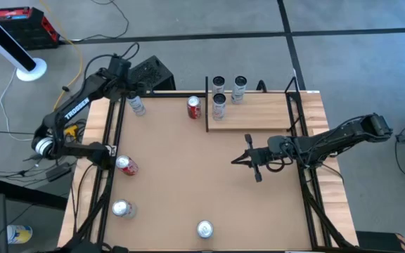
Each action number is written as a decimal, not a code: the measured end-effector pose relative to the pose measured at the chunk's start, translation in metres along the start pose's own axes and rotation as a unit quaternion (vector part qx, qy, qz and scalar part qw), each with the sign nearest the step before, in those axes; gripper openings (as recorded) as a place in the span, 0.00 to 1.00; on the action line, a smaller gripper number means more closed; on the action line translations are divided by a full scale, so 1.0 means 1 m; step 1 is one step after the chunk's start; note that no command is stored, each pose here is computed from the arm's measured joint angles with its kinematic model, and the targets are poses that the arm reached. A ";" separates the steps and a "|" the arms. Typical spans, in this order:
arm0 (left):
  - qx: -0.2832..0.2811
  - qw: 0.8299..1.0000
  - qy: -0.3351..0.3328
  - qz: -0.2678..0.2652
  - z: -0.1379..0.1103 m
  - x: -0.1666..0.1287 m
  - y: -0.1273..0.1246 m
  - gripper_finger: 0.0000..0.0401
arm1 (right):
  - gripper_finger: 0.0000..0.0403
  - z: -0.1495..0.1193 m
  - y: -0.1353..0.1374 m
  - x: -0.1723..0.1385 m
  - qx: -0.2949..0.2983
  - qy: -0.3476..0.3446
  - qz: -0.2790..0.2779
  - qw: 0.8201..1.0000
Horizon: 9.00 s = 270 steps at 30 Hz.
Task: Place canned beverage on shelf
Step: Put the white and blue soda can on the shelf align with the other white and blue soda can
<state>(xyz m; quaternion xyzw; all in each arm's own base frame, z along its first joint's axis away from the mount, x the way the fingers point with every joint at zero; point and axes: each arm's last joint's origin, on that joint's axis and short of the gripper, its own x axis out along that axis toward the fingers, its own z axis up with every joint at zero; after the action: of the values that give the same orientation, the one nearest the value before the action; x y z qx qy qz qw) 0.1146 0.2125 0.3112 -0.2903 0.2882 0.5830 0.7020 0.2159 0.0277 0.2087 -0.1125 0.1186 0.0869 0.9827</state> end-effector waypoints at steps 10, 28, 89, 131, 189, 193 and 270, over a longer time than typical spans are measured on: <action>0.011 0.999 0.041 0.030 -0.002 0.028 -0.004 0.89 | 0.06 0.000 0.000 0.000 -0.002 0.002 0.001 1.000; 0.024 0.993 0.100 0.052 -0.010 0.050 -0.005 0.82 | 0.06 -0.001 0.000 0.000 -0.002 0.007 0.002 1.000; 0.279 0.880 0.011 -0.384 -0.026 -0.019 -0.368 0.60 | 0.06 -0.003 0.018 -0.054 0.017 0.112 -0.033 0.993; 0.355 0.870 -0.092 -0.329 -0.005 0.006 -0.363 0.60 | 0.06 -0.038 -0.059 -0.041 0.159 0.136 -0.423 0.882; 0.340 0.878 -0.085 -0.325 -0.005 0.005 -0.363 0.65 | 0.06 -0.120 -0.080 -0.032 0.151 0.013 -0.458 0.876; 0.340 0.878 -0.085 -0.325 -0.005 0.005 -0.363 0.65 | 0.06 -0.120 -0.080 -0.032 0.151 0.013 -0.458 0.876; 0.352 0.866 -0.151 -0.321 -0.019 0.036 -0.390 0.82 | 0.06 -0.121 -0.081 -0.033 0.140 0.022 -0.456 0.879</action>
<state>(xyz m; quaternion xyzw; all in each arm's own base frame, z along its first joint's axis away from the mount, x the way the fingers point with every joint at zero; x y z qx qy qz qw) 0.5031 0.1621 0.2996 -0.0093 0.2556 0.2224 0.9408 0.1746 -0.0843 0.1188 -0.0170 0.0872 -0.3906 0.9163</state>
